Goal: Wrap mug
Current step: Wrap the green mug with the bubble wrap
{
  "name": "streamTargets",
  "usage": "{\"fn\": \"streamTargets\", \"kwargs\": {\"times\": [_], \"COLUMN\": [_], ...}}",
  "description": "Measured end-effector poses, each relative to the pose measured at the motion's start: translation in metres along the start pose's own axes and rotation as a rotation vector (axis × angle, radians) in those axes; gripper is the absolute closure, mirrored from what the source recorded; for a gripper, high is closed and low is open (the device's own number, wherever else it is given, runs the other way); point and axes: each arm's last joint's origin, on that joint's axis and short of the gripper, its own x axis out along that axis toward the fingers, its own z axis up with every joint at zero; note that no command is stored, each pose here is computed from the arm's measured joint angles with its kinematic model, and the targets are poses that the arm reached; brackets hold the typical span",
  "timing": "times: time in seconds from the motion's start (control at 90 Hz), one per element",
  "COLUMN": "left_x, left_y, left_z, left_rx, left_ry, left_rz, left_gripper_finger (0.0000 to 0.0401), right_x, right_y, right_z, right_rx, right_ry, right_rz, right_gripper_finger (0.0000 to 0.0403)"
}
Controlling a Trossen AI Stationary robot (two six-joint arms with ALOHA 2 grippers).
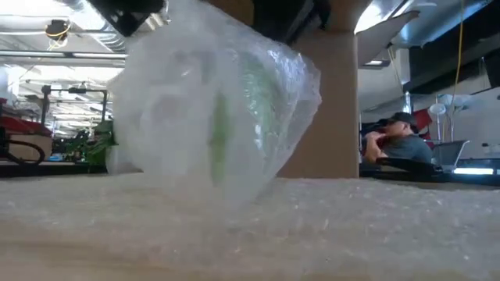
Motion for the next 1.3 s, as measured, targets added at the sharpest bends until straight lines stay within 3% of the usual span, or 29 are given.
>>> {"fn": "streamTargets", "kwargs": {"times": [0.122, 0.244, 0.322, 0.422, 0.578, 0.811, 0.9, 1.0, 1.167, 1.3], "left_x": [-0.001, 0.000, 0.001, 0.002, 0.006, 0.008, 0.008, 0.008, 0.008, 0.009], "left_y": [-0.003, -0.001, 0.001, 0.005, 0.011, 0.012, 0.012, 0.013, 0.013, 0.016], "left_z": [-0.001, 0.001, 0.002, 0.004, 0.004, 0.002, 0.002, 0.000, -0.002, -0.002], "left_rx": [0.007, 0.007, 0.020, 0.031, 0.047, 0.062, 0.063, 0.065, 0.067, 0.064], "left_ry": [0.001, -0.011, -0.015, -0.016, 0.010, 0.030, 0.034, 0.060, 0.077, 0.083], "left_rz": [-0.008, -0.008, 0.001, 0.016, 0.001, -0.007, -0.009, -0.020, -0.014, -0.003], "left_gripper_finger": [0.0290, 0.0290, 0.0290, 0.0290, 0.0290, 0.0290, 0.0290, 0.0290, 0.0290, 0.0290], "right_x": [-0.020, -0.043, -0.046, -0.049, -0.058, -0.065, -0.052, -0.038, -0.029, -0.027], "right_y": [0.009, -0.004, -0.009, -0.007, 0.008, 0.027, 0.032, 0.028, 0.010, -0.009], "right_z": [-0.016, -0.028, -0.031, -0.036, -0.058, -0.144, -0.170, -0.178, -0.169, -0.158], "right_rx": [0.093, 0.262, 0.333, 0.406, 0.516, 0.692, 0.698, 0.696, 0.670, 0.614], "right_ry": [-0.100, -0.229, -0.240, -0.248, -0.401, -0.612, -0.622, -0.631, -0.666, -0.599], "right_rz": [-0.064, -0.209, -0.251, -0.240, -0.190, -0.037, 0.024, 0.033, 0.001, -0.013], "right_gripper_finger": [0.0403, 0.0403, 0.0403, 0.0403, 0.0403, 0.0403, 0.0403, 0.0403, 0.0403, 0.0403]}}
